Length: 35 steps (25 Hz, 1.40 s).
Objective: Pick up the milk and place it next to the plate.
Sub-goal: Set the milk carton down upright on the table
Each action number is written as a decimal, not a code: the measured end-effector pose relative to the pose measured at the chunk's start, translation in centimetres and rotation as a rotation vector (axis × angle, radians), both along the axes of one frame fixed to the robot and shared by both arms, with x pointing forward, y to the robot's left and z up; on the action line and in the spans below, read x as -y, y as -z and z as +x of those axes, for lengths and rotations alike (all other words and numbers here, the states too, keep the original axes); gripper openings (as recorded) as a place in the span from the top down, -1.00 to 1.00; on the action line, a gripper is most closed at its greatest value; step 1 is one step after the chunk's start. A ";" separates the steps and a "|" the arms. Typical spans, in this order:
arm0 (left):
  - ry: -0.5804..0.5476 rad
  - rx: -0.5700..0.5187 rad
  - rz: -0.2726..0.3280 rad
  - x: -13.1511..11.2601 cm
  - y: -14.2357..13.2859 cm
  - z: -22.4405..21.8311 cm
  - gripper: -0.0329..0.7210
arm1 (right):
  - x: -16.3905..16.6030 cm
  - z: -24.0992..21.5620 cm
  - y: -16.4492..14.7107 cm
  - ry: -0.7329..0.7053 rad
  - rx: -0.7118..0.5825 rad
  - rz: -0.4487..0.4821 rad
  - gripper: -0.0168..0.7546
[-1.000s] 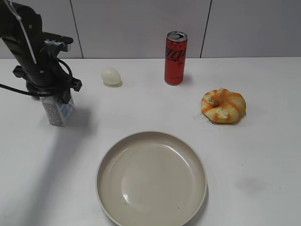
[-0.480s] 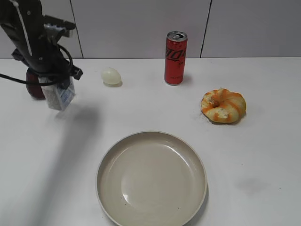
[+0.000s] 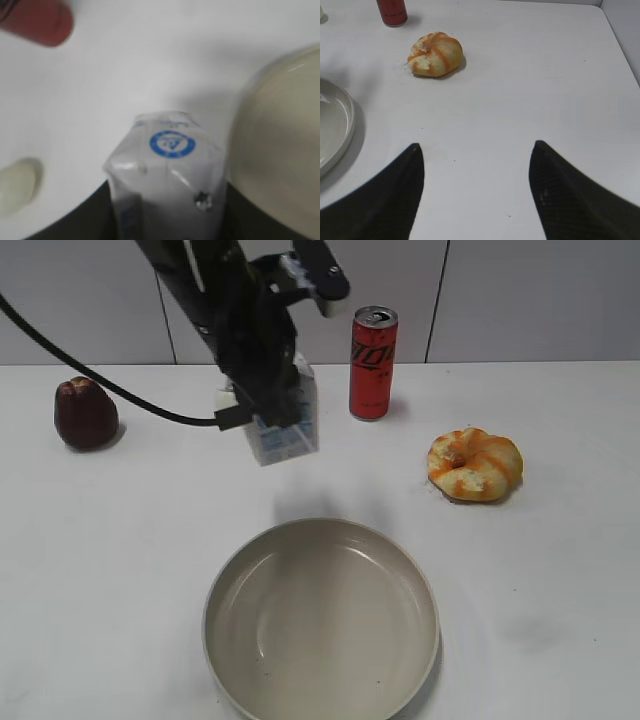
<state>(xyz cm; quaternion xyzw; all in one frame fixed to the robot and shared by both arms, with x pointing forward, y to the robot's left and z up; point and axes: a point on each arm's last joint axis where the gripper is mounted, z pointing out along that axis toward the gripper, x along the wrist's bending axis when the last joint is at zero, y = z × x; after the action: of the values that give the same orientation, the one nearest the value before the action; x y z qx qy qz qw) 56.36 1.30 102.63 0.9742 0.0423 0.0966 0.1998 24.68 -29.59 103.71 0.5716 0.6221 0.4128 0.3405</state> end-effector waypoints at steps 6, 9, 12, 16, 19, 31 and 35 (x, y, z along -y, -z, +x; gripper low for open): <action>0.140 0.015 0.046 2.0 3.2 -0.2 0.16 | 0.0 0.0 0.0 0.000 0.000 0.000 -0.34; 0.143 0.036 0.050 2.2 4.0 0.3 0.16 | 0.0 0.0 0.0 0.000 0.000 0.000 -0.34; 0.140 0.041 0.050 2.3 4.6 0.5 0.16 | 0.0 0.0 0.0 0.000 0.000 0.000 -0.34; 0.143 0.013 0.072 2.4 5.9 0.6 0.16 | 0.0 0.0 0.0 0.000 0.000 0.000 -0.34; 0.149 -0.022 0.092 2.4 6.4 0.4 0.16 | 0.0 0.0 0.0 0.000 0.000 0.000 -0.34; 0.143 -0.052 0.086 2.2 6.0 0.1 -0.56 | 0.0 0.0 0.0 0.000 0.001 0.000 -0.34; 0.105 -0.027 0.052 1.1 3.6 0.5 -0.60 | 0.0 0.0 0.0 0.000 0.001 0.000 -0.34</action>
<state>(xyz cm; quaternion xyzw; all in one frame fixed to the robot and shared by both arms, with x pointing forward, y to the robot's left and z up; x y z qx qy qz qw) 56.81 0.19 99.06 0.9811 -0.0086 0.0740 0.1785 24.68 -29.59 103.71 0.5714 0.6219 0.4131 0.3408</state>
